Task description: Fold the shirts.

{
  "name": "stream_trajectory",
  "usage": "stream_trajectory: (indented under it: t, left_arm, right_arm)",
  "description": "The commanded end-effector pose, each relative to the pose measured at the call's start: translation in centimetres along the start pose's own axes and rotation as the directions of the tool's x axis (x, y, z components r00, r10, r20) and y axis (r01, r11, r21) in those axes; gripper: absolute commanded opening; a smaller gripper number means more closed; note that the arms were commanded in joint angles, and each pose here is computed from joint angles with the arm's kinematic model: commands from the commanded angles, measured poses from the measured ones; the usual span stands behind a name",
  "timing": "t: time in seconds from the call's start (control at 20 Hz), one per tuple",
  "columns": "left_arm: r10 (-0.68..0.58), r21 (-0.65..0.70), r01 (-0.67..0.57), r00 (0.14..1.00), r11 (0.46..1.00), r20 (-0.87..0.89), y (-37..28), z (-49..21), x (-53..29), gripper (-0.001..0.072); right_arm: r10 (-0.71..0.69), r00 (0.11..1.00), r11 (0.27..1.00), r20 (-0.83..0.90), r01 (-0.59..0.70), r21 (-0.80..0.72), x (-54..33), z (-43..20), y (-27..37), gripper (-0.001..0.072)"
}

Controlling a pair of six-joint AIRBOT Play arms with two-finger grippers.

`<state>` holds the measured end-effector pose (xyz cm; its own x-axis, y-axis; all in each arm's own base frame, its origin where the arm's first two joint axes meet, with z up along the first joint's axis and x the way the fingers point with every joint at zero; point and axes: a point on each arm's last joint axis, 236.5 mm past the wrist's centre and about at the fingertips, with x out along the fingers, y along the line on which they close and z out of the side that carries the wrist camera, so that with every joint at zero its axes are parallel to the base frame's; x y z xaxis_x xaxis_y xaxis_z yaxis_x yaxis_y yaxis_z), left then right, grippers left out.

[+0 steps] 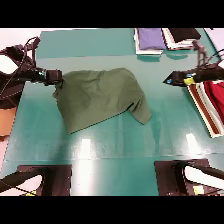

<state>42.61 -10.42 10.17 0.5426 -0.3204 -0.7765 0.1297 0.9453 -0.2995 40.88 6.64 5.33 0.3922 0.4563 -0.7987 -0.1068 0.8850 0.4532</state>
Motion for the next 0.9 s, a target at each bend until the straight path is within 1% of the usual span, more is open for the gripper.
stream_trajectory:
  t: [0.0,0.2,0.4,0.75,0.8,0.85]
  left_arm:
    - [0.006,-0.003,-0.006,1.000,1.000,0.007,0.3,0.2,-0.2,0.0021]
    - [0.006,-0.004,-0.006,1.000,1.000,0.007,0.3,0.2,-0.2,0.0021]
    - [0.002,-0.006,-0.002,1.000,1.000,0.004,0.2,0.2,-0.2,0.0021]
    - [0.002,-0.006,-0.002,1.000,1.000,0.003,0.2,0.2,-0.2,0.0022]
    - [0.002,-0.006,-0.002,1.000,1.000,0.004,0.2,0.2,-0.2,0.0022]
    - [0.002,-0.006,-0.002,1.000,1.000,0.003,0.2,0.2,-0.2,0.0021]
  right_arm:
    - [0.009,0.999,1.000,-0.047,-0.010,-0.021,5.6,0.7,0.2,0.0409]
    - [0.036,0.998,0.994,-0.044,-0.041,-0.104,10.2,4.3,3.0,0.0409]
    - [0.052,0.999,0.987,0.000,-0.052,-0.155,14.1,8.1,4.3,0.0409]
    - [0.096,0.992,0.967,-0.077,-0.111,-0.228,20.2,8.8,7.0,0.0408]
    - [0.100,0.993,0.964,-0.070,-0.114,-0.241,20.7,9.1,7.5,0.0403]
    - [0.105,0.993,0.961,-0.054,-0.115,-0.251,20.9,9.7,7.9,0.0351]
